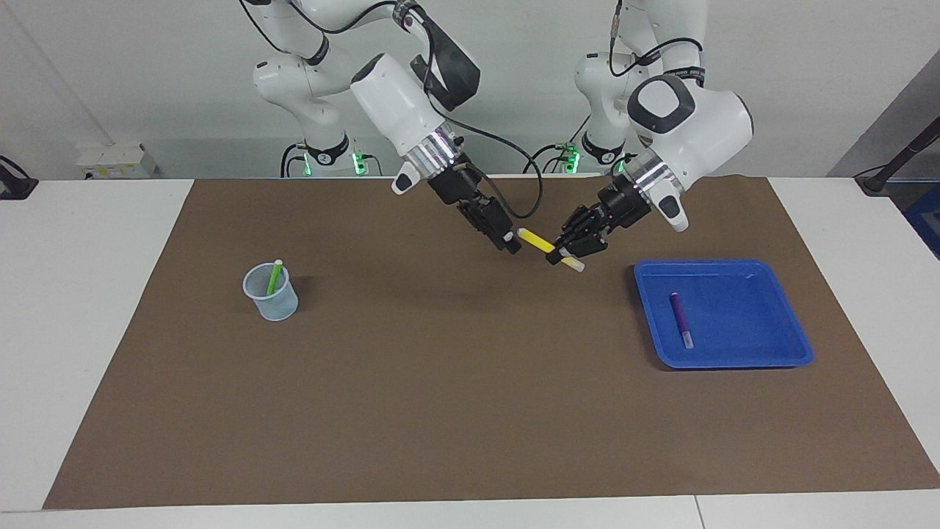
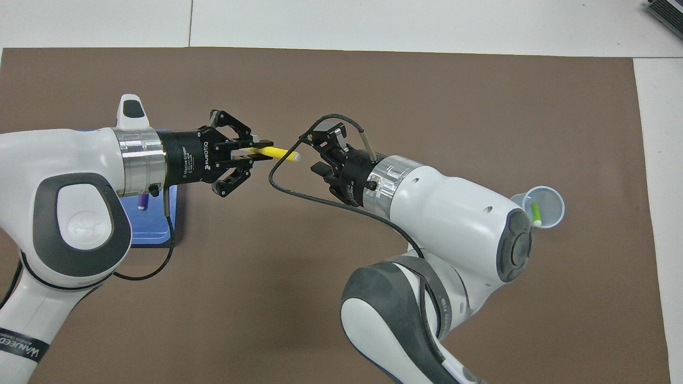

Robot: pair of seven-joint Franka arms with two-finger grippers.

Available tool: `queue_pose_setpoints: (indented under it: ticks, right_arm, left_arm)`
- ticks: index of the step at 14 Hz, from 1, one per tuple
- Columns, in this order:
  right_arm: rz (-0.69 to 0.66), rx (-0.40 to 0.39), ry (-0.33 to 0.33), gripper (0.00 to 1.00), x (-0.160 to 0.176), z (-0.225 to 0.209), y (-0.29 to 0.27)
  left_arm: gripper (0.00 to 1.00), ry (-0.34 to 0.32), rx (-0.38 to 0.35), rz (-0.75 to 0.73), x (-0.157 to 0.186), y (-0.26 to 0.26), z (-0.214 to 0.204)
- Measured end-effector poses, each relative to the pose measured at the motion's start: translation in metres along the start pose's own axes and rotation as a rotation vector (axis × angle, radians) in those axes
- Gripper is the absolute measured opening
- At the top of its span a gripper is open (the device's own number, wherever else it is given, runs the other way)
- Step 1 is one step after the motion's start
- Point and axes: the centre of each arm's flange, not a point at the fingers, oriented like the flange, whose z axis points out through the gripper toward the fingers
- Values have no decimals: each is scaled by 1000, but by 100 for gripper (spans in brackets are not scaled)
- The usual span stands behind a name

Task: Right arm passes pens to left for tray arrangement
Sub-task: 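Close the left gripper on the yellow pen held by the right gripper, then open the right gripper and withdraw while the left gripper carries the pen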

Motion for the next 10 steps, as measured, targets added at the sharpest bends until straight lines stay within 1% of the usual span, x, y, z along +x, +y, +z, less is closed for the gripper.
queue_pose_setpoints:
  ticks: [1,2,3,5,6,8,10]
  right_arm:
    - [-28,-49,-16,84,7,-5,1]
    - [-81,-103,-38,94,18,-12,3]
    - [-145,-159,-63,100,31,-22,6]
    - [-297,-285,-120,100,64,-45,18]
    - [-376,-355,-134,100,79,-55,26]
    - [-499,-498,-144,100,101,-69,42]
    - [-574,-633,-129,100,109,-76,54]
  left_arm:
    - [18,6,15,18,0,0,-2]
    - [18,14,34,49,1,0,-5]
    - [18,16,57,93,3,-1,-8]
    - [18,3,118,197,12,-5,-17]
    - [18,0,148,252,21,-6,-26]
    - [18,0,211,370,39,-11,-46]
    - [18,12,284,499,50,-15,-60]
